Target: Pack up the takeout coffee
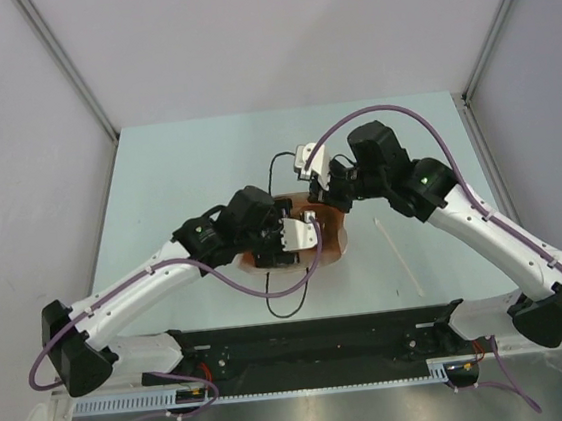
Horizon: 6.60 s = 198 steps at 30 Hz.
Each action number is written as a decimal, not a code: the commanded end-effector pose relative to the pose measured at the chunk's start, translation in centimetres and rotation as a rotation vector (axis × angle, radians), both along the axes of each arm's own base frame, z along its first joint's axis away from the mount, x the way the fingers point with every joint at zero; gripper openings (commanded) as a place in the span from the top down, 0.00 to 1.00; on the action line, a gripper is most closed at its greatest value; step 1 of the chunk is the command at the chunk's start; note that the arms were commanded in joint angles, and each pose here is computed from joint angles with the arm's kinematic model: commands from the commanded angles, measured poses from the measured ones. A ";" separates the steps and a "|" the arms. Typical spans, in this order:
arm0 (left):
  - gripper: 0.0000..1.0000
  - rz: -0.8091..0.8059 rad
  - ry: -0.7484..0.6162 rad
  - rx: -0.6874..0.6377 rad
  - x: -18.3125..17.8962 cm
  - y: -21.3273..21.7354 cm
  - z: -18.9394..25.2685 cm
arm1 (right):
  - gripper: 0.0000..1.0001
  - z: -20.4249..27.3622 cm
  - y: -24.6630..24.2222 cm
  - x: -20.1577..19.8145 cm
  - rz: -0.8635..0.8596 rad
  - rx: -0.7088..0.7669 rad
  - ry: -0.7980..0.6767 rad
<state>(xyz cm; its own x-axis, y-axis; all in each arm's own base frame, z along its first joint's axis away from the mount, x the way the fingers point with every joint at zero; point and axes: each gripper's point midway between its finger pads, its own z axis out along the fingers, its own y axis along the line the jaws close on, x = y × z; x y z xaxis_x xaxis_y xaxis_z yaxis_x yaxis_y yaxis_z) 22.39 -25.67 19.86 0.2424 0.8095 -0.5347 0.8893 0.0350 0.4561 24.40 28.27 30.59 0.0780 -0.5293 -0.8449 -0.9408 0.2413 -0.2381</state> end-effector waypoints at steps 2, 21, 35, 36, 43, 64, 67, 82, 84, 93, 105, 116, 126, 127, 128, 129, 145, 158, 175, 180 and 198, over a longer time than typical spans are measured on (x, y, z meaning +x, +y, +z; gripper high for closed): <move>0.61 0.016 -0.094 -0.076 0.1 -0.2 0.9 | 1.00 3.6 1.1 0.9 -0.045 0.126 -0.136; 0.62 -0.057 -0.190 -0.143 -0.9 -3.0 0.0 | 1.00 2.5 2.0 -0.8 -0.057 0.140 -0.092; 0.63 -0.146 -0.238 -0.203 -1.0 -5.0 0.3 | 1.00 2.3 2.5 -2.6 -0.031 0.176 -0.027; 0.63 -0.159 -0.235 -0.200 -1.2 -5.1 0.2 | 1.00 2.3 2.5 -2.6 -0.027 0.177 -0.026; 0.63 -0.187 -0.171 -0.191 -2.1 -5.4 -1.2 | 1.00 2.6 2.7 -3.1 0.004 0.200 0.000; 0.65 -0.113 -0.013 -0.121 -1.9 -5.8 -2.9 | 1.00 3.1 2.5 -3.6 0.076 0.243 0.048; 0.65 -0.103 0.004 -0.107 -1.7 -5.7 -3.5 | 1.00 3.0 2.5 -3.8 0.078 0.244 0.055; 0.66 -0.037 0.096 -0.047 -0.2 -4.8 -5.7 | 1.00 2.0 2.6 -3.7 0.088 0.218 0.075; 0.66 -0.031 0.113 -0.041 0.0 -4.7 -6.1 | 1.00 1.7 2.7 -3.4 0.081 0.213 0.084; 0.66 -0.030 0.202 -0.026 0.6 -4.4 -7.4 | 1.00 0.2 2.4 -0.5 0.036 0.198 0.117; 0.71 -0.055 0.176 -0.088 1.5 -4.9 -4.8 | 1.00 -0.1 2.2 1.3 -0.005 0.185 0.121; 0.71 -0.081 -0.026 -0.101 0.3 -4.3 -1.4 | 1.00 1.7 1.1 2.4 -0.102 0.159 -0.033; 0.70 -0.052 0.010 -0.116 -0.3 -4.0 0.2 | 1.00 2.1 1.1 2.5 -0.128 0.113 -0.130; 0.70 -0.052 0.009 -0.113 -0.3 -3.9 0.6 | 1.00 2.1 1.0 2.5 -0.127 0.109 -0.133; 0.70 -0.047 0.017 -0.096 -0.4 -3.6 0.2 | 1.00 2.1 0.9 2.4 -0.126 0.102 -0.142; 0.71 -0.050 0.009 -0.091 -0.5 -3.3 0.5 | 1.00 2.1 0.9 2.5 -0.128 0.099 -0.143; 0.71 -0.031 -0.011 0.095 -0.7 0.6 -1.4 | 1.00 3.1 1.5 0.5 -0.047 0.097 -0.200; 0.72 0.016 -0.022 0.180 0.1 1.9 -3.9 | 1.00 3.5 2.1 -0.5 -0.014 0.075 -0.262; 0.73 -0.012 0.040 0.093 1.3 1.0 -4.2 | 1.00 2.0 1.8 -0.3 0.031 0.109 -0.140; 0.75 -0.010 0.034 0.090 1.9 1.0 -4.4 | 1.00 2.0 1.6 -0.2 0.039 0.118 -0.125; 0.78 0.020 0.144 0.086 3.9 1.3 -6.2 | 1.00 0.1 0.7 2.7 0.029 0.157 0.008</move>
<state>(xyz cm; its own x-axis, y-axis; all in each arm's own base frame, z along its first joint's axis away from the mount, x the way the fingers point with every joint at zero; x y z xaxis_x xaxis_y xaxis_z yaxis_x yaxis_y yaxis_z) 25.89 -24.67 12.97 0.1628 0.8558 -0.4910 0.9391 0.0183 0.3432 27.02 27.92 27.12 0.0283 -0.5097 -0.8599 -0.9410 0.2765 -0.1949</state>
